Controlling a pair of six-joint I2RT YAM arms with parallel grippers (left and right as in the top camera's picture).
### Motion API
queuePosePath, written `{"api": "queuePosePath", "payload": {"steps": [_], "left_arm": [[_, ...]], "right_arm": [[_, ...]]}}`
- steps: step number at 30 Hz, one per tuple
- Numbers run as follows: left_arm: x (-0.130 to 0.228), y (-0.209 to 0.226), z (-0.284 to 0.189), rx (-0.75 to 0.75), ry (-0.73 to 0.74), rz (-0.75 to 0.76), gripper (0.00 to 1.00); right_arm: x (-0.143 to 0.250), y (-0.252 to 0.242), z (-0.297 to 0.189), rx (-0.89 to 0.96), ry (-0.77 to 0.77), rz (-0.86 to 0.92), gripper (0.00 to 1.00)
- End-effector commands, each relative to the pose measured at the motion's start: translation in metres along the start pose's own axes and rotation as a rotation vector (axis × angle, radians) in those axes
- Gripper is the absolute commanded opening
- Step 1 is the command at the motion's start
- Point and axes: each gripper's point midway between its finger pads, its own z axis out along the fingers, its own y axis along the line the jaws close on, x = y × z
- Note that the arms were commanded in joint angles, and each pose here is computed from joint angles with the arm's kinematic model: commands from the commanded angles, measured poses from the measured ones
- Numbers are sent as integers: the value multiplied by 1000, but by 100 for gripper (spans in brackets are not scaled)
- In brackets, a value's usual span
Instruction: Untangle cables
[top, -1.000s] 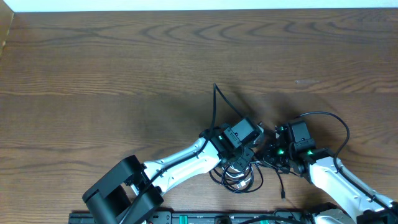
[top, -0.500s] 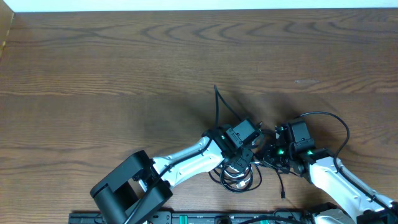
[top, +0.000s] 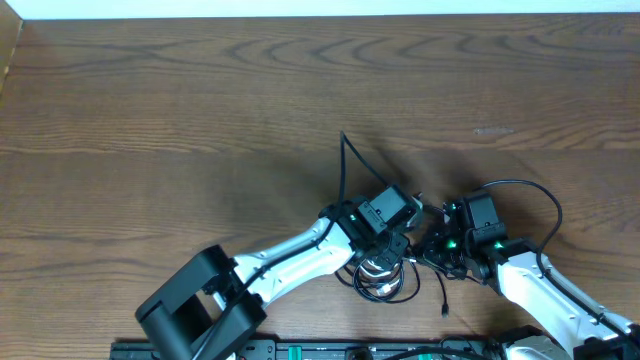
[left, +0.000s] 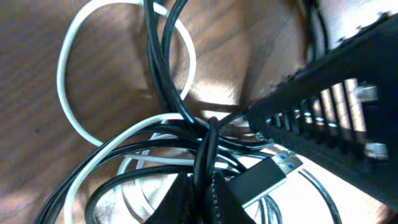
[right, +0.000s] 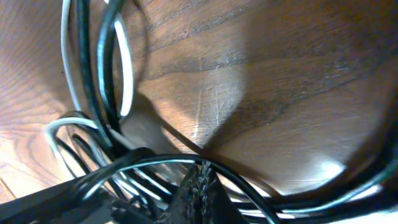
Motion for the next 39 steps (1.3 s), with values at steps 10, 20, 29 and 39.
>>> {"api": "queuePosePath", "payload": {"steps": [10, 20, 29, 39], "left_arm": [[-22, -1, -23, 108, -61, 13, 8], [-34, -22, -67, 565, -87, -2, 7], [-35, -17, -69, 570, -105, 36, 8], [-11, -23, -59, 567, -116, 326, 7]], "right_arm": [[6, -17, 4, 72, 9, 10, 1], [6, -17, 4, 72, 9, 10, 1], [-5, 41, -25, -176, 44, -196, 24], [-34, 51, -73, -189, -58, -171, 26]]}}
